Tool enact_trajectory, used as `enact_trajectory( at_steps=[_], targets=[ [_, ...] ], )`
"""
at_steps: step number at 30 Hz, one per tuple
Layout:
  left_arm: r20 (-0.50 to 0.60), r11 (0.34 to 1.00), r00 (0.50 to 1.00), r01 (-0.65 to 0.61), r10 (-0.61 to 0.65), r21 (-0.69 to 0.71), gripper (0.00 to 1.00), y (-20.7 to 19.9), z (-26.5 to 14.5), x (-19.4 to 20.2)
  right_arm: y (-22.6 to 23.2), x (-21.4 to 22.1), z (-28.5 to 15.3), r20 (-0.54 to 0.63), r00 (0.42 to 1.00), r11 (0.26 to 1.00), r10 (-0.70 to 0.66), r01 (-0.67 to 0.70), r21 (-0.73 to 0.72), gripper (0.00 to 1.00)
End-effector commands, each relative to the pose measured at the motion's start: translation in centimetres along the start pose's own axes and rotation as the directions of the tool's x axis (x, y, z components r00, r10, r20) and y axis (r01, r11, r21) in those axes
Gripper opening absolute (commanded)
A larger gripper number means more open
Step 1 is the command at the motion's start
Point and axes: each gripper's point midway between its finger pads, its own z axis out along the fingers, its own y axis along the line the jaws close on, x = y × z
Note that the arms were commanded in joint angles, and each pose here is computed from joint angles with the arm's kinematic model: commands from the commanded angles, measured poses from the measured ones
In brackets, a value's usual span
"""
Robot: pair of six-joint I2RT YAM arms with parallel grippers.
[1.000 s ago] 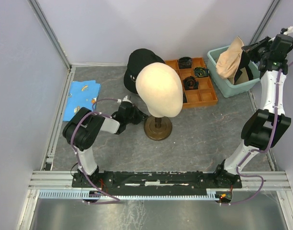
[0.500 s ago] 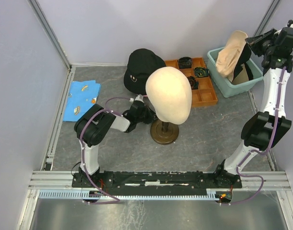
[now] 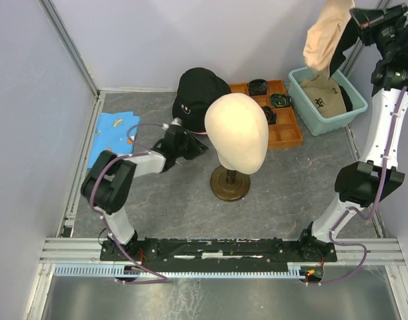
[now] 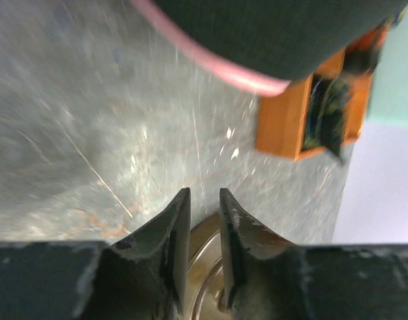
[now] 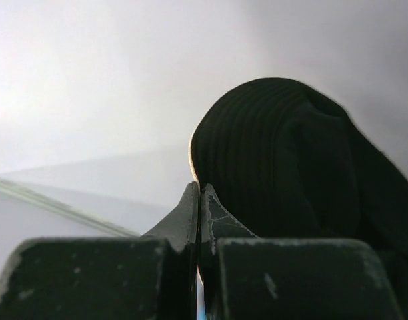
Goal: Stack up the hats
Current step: Move the hat stand to the center of the board, then stack the hat on the hat.
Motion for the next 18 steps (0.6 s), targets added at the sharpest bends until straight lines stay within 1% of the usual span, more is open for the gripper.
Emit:
enact_trajectory(
  at_steps=[1,2,6,9,11,13,14,15,16,18],
  targets=[
    [0.149,0.994,0.984,-0.106,0.101,0.023,0.35,-2.9,-4.7,-7.8,9.2,1.0,1.1,-0.059,0.986,0.940,0.154,-0.165,-0.300,0.00],
    [0.177,0.993,0.978,-0.117,0.111,0.023,0.38,-3.2,-5.6,-9.3,10.2,1.7,1.6,-0.088,0.978,0.921,0.189,-0.208,-0.329,0.00],
    [0.251,0.986,0.957,-0.163,0.147,0.042,0.43,-4.9,-8.9,-13.6,14.2,5.0,3.5,-0.209,0.935,0.833,0.287,-0.351,-0.428,0.00],
    [0.289,0.983,0.948,-0.164,0.133,0.084,0.45,-6.0,-10.6,-16.5,16.3,6.9,4.5,-0.275,0.897,0.767,0.347,-0.440,-0.468,0.00],
    [0.303,0.977,0.945,-0.168,0.122,0.131,0.47,-7.0,-11.5,-18.4,16.8,8.7,5.4,-0.322,0.858,0.712,0.400,-0.512,-0.480,0.00],
    [0.307,0.967,0.945,-0.176,0.113,0.184,0.48,-7.8,-11.9,-19.9,17.1,10.1,6.1,-0.371,0.803,0.651,0.466,-0.595,-0.471,0.00],
    [0.308,0.962,0.945,-0.180,0.112,0.203,0.48,-8.1,-12.0,-20.5,17.3,11.0,6.4,-0.391,0.785,0.629,0.480,-0.619,-0.471,0.00],
    [0.307,0.959,0.945,-0.183,0.111,0.218,0.48,-8.3,-11.9,-21.1,17.5,11.8,6.7,-0.419,0.752,0.595,0.509,-0.659,-0.460,0.00],
    [0.307,0.951,0.945,-0.193,0.114,0.242,0.48,-8.7,-11.9,-21.6,17.7,12.4,6.9,-0.438,0.727,0.567,0.528,-0.686,-0.455,0.00],
    [0.298,0.939,0.947,-0.203,0.117,0.276,0.49,-9.2,-11.4,-22.4,18.2,13.5,7.0,-0.466,0.696,0.528,0.546,-0.718,-0.452,0.00]
  ],
)
